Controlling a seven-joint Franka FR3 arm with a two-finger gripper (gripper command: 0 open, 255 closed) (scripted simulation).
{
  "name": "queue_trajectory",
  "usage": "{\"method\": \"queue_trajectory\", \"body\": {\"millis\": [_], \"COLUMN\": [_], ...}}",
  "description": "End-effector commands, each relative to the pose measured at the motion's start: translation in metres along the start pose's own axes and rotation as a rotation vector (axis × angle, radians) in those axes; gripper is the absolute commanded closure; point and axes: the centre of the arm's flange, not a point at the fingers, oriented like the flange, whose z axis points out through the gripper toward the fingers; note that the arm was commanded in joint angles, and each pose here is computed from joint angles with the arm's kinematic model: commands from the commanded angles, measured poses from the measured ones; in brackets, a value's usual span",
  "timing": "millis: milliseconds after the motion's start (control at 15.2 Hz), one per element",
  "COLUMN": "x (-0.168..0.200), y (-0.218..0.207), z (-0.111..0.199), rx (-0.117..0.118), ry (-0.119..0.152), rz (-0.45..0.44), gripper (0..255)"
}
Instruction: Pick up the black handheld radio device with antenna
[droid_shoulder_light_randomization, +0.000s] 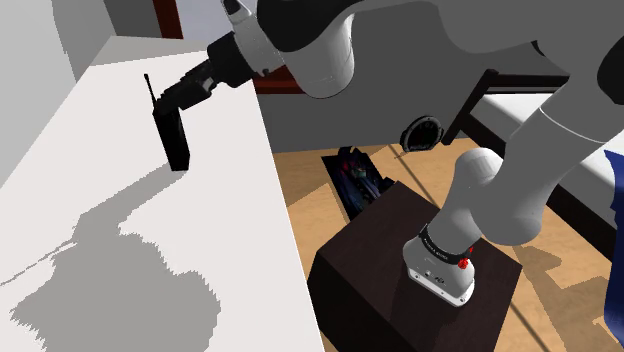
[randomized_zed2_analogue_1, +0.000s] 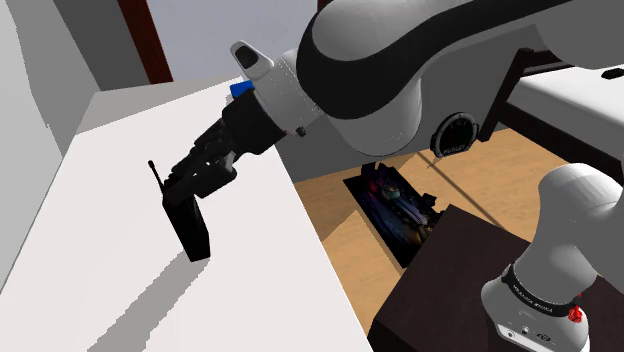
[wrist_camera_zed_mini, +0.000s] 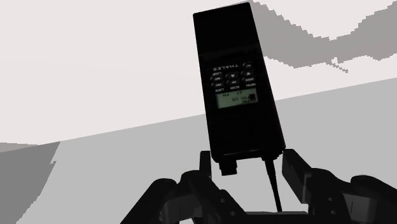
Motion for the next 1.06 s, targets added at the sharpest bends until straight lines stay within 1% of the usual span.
{"method": "queue_trajectory", "body": {"millis": [0, 858, 990], "x": [0.006, 0.064, 0.065], "y": [-0.002, -0.010, -0.010], "z": [-0.004, -0.041, -0.041], "rx": [0.001, 0.001, 0.001], "ry": [-0.001, -0.001, -0.001], "rz": [0.000, 0.000, 0.000], "gripper": [255, 255, 255]}}
